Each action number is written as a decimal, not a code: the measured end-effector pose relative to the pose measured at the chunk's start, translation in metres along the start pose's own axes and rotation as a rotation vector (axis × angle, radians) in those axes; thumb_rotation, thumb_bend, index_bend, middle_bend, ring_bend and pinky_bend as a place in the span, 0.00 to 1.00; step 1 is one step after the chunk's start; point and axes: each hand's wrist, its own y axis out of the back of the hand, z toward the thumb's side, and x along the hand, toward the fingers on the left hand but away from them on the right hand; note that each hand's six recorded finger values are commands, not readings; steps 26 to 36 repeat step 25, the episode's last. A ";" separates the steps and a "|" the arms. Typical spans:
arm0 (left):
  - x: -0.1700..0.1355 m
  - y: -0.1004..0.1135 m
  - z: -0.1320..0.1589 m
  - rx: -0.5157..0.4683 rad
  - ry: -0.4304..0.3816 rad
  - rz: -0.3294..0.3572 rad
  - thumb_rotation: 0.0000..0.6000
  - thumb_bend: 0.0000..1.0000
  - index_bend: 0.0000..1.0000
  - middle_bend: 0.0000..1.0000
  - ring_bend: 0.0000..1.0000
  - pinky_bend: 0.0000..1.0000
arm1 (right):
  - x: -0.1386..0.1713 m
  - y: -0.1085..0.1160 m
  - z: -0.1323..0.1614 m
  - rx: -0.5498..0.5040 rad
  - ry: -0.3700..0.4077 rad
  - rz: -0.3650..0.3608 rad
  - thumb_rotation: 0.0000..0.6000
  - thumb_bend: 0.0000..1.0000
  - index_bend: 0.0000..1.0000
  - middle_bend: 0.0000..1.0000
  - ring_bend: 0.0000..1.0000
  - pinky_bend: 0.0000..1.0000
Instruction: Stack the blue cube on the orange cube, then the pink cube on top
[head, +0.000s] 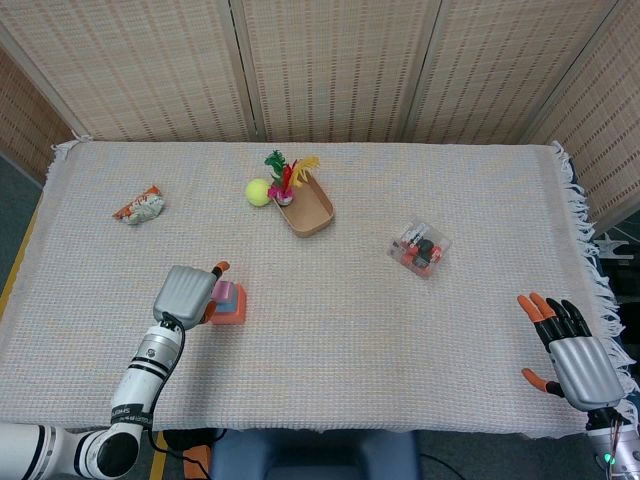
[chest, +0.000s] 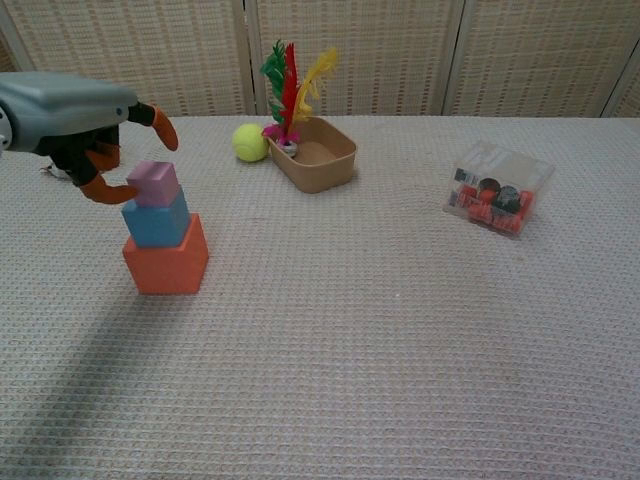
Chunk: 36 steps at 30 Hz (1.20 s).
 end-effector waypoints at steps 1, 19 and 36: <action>-0.001 0.001 0.000 0.000 -0.002 0.002 1.00 0.36 0.18 1.00 1.00 1.00 | 0.000 0.000 0.000 0.000 0.000 0.000 1.00 0.08 0.00 0.00 0.00 0.00; -0.086 -0.040 -0.066 -0.279 -0.069 0.163 1.00 0.37 0.08 0.01 0.00 0.16 | 0.006 0.005 0.002 -0.008 0.016 -0.017 1.00 0.08 0.00 0.00 0.00 0.00; -0.122 -0.077 -0.110 -0.453 -0.028 0.175 1.00 0.38 0.09 0.00 0.00 0.13 | 0.006 0.007 0.005 -0.015 0.034 -0.048 1.00 0.08 0.00 0.00 0.00 0.00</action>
